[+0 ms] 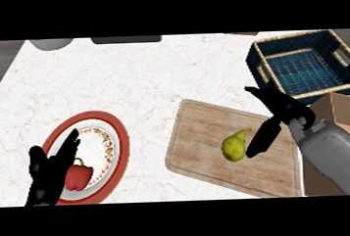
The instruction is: Pick the pear from the cutting board and place it in the basket
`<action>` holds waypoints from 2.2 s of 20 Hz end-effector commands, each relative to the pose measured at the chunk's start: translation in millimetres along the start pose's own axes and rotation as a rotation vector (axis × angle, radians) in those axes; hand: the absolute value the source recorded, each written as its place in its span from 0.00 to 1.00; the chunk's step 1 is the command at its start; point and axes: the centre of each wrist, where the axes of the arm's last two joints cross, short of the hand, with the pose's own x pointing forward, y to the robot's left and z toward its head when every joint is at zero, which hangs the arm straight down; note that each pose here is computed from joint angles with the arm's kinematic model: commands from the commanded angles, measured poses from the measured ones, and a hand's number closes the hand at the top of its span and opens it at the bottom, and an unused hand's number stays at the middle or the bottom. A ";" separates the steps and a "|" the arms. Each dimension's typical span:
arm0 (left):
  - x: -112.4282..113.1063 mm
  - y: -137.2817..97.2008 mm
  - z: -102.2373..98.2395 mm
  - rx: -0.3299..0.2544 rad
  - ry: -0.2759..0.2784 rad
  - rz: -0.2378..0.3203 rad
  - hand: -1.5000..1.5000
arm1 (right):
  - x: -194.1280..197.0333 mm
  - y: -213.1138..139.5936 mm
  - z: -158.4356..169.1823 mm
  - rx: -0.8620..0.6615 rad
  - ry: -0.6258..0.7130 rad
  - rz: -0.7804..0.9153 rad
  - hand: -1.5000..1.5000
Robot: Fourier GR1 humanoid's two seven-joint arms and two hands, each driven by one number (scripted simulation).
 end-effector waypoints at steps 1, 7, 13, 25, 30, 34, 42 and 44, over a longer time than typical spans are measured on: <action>-27.5 -14.9 11.5 -0.023 0.105 0.017 0.50 | -8.4 11.4 -9.7 0.012 0.024 -0.001 0.00; -28.8 -11.2 12.8 0.008 0.092 0.002 0.50 | 6.4 27.6 -12.3 0.018 0.031 0.029 0.00; -29.7 -11.0 0.9 0.003 0.097 -0.002 0.50 | -3.0 19.6 -27.6 0.102 0.098 0.075 0.00; -17.6 8.1 -7.7 -0.002 0.104 0.001 0.50 | -14.5 65.6 -45.4 0.074 0.065 0.041 0.00; -30.1 10.4 9.9 -0.009 0.114 -0.007 0.50 | -23.0 80.9 -44.0 0.089 0.069 0.058 1.00; -25.3 0.6 -7.1 -0.019 0.106 0.030 0.50 | -12.9 52.9 -50.1 0.015 0.012 0.186 1.00; -29.7 16.1 6.9 -0.010 0.104 0.024 0.50 | -1.4 77.2 -51.1 0.012 -0.007 0.230 1.00; -17.3 -1.4 -3.9 -0.005 0.115 0.008 0.50 | -3.3 87.4 -31.8 -0.052 -0.073 0.283 1.00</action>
